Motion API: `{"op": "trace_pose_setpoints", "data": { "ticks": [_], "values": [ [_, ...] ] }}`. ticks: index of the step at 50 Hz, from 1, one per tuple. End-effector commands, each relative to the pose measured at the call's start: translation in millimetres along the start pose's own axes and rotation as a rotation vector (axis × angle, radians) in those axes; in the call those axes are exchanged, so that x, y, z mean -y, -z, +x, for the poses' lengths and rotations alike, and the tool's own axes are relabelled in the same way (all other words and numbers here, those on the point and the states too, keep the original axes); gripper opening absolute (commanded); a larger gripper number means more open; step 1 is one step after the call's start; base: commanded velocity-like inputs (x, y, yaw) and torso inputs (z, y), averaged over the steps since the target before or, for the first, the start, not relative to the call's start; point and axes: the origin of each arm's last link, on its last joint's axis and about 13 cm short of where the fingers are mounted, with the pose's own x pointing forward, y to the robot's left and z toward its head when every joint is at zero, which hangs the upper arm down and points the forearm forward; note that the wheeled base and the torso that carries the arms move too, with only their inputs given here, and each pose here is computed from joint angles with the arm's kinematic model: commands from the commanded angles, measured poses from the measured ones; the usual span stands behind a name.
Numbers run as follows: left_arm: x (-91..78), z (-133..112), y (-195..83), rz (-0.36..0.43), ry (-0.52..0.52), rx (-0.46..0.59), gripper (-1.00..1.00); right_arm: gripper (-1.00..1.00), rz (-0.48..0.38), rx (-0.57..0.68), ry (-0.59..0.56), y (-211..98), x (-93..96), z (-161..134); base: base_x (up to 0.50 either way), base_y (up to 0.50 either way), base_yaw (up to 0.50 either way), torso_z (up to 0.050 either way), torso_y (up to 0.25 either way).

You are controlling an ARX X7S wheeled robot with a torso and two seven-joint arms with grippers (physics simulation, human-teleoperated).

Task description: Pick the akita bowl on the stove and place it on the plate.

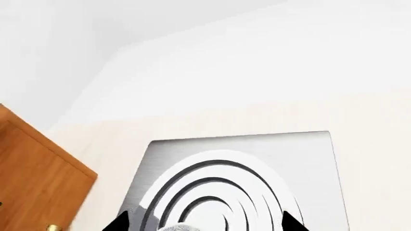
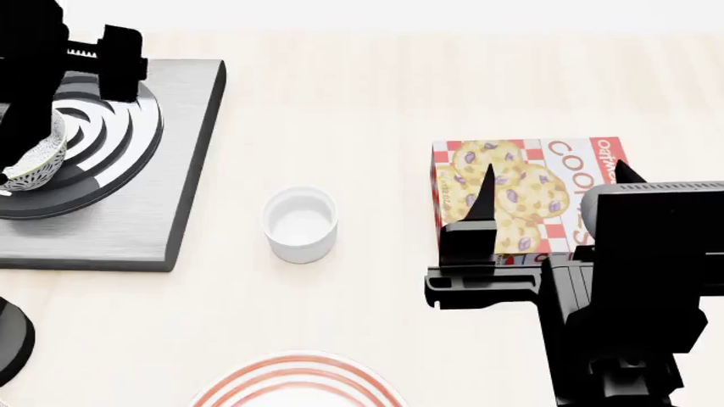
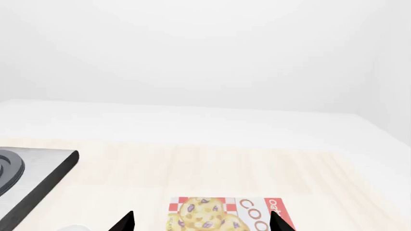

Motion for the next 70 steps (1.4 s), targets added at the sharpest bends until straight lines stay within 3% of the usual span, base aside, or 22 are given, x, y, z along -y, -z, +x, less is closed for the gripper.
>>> {"op": "trace_pose_setpoints", "data": {
  "ticks": [1,13,23,70],
  "values": [
    [8.6,-1.7,11.1,0.098,-0.018,-0.027,1.0,1.0,0.018,0.008,0.009,-0.8,1.4,0.8,0.0,0.0,0.0,0.0,0.0],
    [8.8,-1.1,21.5,0.187,-0.038,-0.032,1.0,1.0,0.018,0.008,0.009,-0.6,1.1,0.3,0.0,0.0,0.0,0.0,0.0],
    [8.7,2.2,28.6,0.216,-0.065,-0.047,1.0,1.0,0.018,0.007,0.009,-0.5,1.2,0.3,0.0,0.0,0.0,0.0,0.0],
    [12.0,5.7,48.7,0.238,-0.038,-0.106,1.0,1.0,0.018,0.006,0.009,-0.9,1.1,0.7,0.0,0.0,0.0,0.0,0.0]
  ]
}}
